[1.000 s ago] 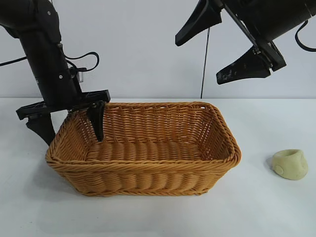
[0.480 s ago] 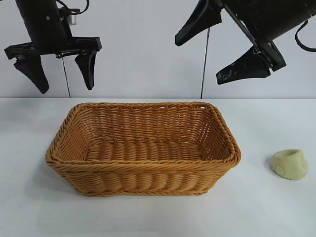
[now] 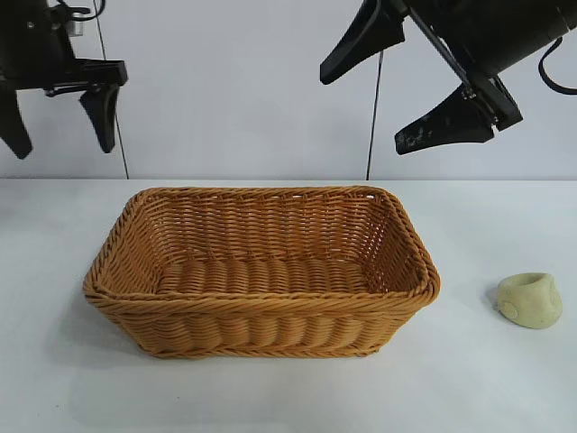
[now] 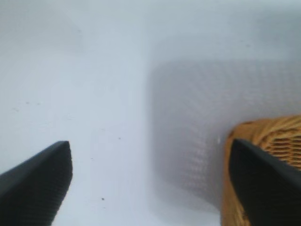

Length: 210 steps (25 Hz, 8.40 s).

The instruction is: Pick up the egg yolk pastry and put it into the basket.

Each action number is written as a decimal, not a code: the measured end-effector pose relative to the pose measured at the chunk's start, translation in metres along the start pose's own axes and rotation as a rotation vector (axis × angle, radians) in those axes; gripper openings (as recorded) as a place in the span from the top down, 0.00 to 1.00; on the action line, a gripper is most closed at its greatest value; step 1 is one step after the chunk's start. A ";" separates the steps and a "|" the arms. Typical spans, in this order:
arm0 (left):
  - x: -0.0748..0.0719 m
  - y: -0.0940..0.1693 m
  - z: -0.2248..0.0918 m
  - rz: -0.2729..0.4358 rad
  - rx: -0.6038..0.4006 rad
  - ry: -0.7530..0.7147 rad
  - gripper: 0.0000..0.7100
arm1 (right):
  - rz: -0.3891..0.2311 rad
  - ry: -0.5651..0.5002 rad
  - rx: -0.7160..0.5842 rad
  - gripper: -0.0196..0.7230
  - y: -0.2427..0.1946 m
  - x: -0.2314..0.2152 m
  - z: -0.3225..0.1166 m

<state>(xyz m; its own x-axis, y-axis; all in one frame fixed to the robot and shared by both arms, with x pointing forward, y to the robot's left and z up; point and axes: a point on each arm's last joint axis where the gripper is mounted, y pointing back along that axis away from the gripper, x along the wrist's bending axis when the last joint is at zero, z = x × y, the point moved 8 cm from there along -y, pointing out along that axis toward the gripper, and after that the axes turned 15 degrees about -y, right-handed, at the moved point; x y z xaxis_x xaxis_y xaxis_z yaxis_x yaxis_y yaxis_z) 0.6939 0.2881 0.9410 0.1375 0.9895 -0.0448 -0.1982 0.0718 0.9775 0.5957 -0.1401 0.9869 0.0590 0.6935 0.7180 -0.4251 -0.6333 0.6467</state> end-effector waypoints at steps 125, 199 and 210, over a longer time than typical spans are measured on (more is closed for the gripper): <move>-0.056 0.149 -0.363 0.138 -0.883 -0.115 0.02 | -0.667 0.063 0.104 0.85 0.041 -0.100 0.106; -0.056 0.148 -0.363 0.138 -0.882 -0.115 0.02 | -0.540 0.560 0.208 0.06 -0.115 0.072 0.002; -0.056 0.148 -0.363 0.138 -0.882 -0.115 0.02 | -0.614 0.510 0.093 0.06 -0.092 0.057 0.046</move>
<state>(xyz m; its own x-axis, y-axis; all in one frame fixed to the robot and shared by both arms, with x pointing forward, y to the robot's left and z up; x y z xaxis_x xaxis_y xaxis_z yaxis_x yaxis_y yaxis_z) 0.3044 0.2893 1.0138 0.1446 0.9811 0.1284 -0.8865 0.0708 0.4573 0.6799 -0.0580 0.9801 -0.1718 0.9845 0.0357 -0.3720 -0.0983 0.9230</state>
